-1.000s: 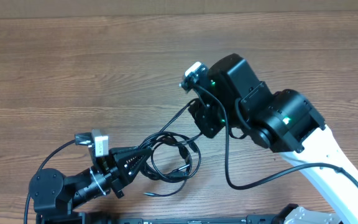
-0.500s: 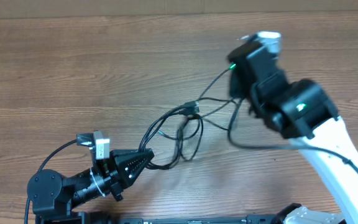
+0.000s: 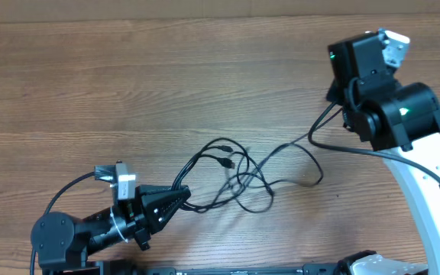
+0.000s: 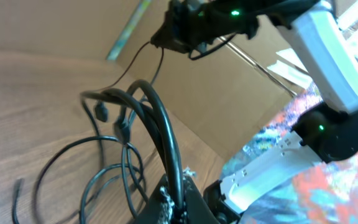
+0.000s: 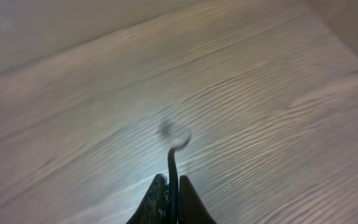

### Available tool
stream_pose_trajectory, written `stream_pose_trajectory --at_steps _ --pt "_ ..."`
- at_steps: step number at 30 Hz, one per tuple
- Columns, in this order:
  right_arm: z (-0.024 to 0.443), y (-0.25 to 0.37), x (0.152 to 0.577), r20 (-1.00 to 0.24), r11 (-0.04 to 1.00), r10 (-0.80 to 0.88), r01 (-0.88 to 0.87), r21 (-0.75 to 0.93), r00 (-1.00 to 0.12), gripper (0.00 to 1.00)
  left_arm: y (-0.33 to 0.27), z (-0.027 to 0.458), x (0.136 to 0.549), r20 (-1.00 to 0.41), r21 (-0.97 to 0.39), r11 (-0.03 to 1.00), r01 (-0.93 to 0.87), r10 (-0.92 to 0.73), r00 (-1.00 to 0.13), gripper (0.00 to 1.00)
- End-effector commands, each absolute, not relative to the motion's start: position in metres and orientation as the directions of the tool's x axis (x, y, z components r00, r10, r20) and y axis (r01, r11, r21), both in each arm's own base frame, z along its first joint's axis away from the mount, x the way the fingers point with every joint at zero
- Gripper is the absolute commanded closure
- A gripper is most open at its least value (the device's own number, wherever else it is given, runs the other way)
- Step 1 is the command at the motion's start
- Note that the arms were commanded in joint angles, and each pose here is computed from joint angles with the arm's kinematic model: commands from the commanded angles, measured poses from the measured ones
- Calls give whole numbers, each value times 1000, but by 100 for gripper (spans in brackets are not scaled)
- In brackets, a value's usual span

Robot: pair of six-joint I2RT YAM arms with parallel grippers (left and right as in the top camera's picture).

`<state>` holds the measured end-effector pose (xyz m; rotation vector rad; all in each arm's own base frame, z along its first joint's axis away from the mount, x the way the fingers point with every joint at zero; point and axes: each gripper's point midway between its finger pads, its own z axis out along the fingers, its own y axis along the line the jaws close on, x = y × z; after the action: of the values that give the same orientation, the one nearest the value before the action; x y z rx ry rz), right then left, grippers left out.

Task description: Untangle cables

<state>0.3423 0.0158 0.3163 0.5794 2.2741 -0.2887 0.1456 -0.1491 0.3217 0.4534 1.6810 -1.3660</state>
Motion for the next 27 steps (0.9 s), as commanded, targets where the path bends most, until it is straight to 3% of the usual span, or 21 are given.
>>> stream_pose_trajectory --at_steps 1,7,8,9,10,11,13,16,17,20,24,27 --pt "328 -23 343 -780 784 351 618 -57 -518 96 -152 331 136 -830 -558 292 777 -229 -509 96" --pt "321 -39 345 -747 769 422 639 -5 -514 96 -152 337 136 -847 -530 296 794 -231 -479 96" --pt "320 -36 347 -738 783 422 622 4 -526 88 -152 337 136 -847 -531 296 794 -231 -479 96" --pt "318 -32 350 -727 804 418 595 16 -545 56 -152 337 136 -847 -531 298 794 -233 -479 96" --pt "317 -27 352 -717 823 411 567 27 -563 6 -151 337 137 -846 -531 301 792 -235 -478 96" --pt "314 -13 357 -696 870 383 491 49 -608 0 -151 337 137 -847 -530 302 792 -236 -477 96" --pt "312 6 362 -674 926 321 371 74 -665 0 -151 337 138 -846 -531 304 791 -237 -477 96" --pt "313 55 367 -654 990 119 36 140 -747 0 -150 337 139 -846 -531 311 788 -244 -474 96" --pt "316 95 359 -660 949 -52 -243 201 -750 2 -149 337 142 -841 -538 321 779 -256 -476 96" --pt "324 134 339 -691 812 -218 -521 264 -690 2 -146 339 149 -829 -557 348 754 -291 -478 96" --pt "330 159 313 -734 638 -342 -718 277 -587 4 -134 341 169 -821 -567 432 701 -369 -436 96" --pt "332 164 307 -745 595 -361 -754 279 -561 5 -119 343 188 -801 -593 504 628 -449 -395 96"
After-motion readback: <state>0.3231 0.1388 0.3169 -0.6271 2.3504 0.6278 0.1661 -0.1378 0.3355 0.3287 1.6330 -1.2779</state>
